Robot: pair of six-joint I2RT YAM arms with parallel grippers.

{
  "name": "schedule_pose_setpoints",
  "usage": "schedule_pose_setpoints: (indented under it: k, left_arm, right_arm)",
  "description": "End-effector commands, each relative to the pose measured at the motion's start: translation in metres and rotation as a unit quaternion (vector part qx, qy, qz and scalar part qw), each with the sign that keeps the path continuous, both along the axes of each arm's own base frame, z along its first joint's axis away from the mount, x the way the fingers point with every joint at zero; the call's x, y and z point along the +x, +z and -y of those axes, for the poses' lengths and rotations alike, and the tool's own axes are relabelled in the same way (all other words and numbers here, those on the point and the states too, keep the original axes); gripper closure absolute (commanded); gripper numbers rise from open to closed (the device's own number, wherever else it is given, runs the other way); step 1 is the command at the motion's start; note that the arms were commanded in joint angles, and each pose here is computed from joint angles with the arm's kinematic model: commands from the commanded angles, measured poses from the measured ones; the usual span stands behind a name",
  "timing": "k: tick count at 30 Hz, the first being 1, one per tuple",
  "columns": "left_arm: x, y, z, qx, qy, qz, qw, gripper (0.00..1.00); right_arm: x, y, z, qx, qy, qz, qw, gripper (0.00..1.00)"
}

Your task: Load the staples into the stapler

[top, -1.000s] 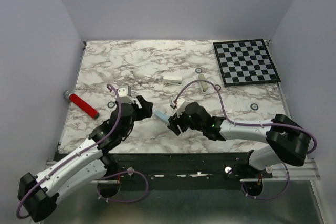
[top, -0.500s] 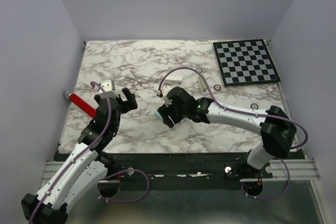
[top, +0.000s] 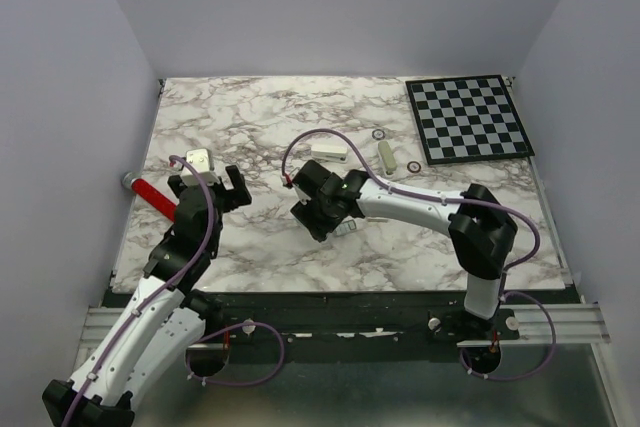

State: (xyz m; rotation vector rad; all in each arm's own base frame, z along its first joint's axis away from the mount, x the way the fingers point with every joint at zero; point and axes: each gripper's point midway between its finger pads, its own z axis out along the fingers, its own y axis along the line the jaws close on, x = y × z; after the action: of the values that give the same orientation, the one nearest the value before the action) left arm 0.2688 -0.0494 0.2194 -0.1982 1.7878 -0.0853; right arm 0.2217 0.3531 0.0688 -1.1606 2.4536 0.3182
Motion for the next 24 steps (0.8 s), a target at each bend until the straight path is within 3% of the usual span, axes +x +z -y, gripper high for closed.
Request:
schedule_pose_setpoints:
  k: [1, 11, 20, 24]
  left_arm:
    - [0.002, 0.01, -0.013, 0.008, 0.024, 0.026, 0.999, 0.01]
    - [0.004, 0.011, -0.017, 0.01, 0.027, 0.028, 0.999, 0.01]
    - [0.005, 0.008, -0.015, 0.008, 0.025, 0.022, 0.999, 0.01]
    - [0.004, 0.01, -0.017, 0.007, 0.029, 0.024, 0.999, 0.01]
  right_arm:
    - [-0.002, -0.008, 0.007, -0.037, 0.004, -0.012, 0.999, 0.43]
    - [-0.002, -0.042, 0.016, -0.061, 0.004, -0.005, 0.998, 0.69]
    - [-0.006, -0.066, 0.026, -0.082, 0.001, 0.002, 0.997, 0.77]
    - [-0.003, -0.045, 0.019, -0.063, -0.001, 0.008, 0.998, 0.8]
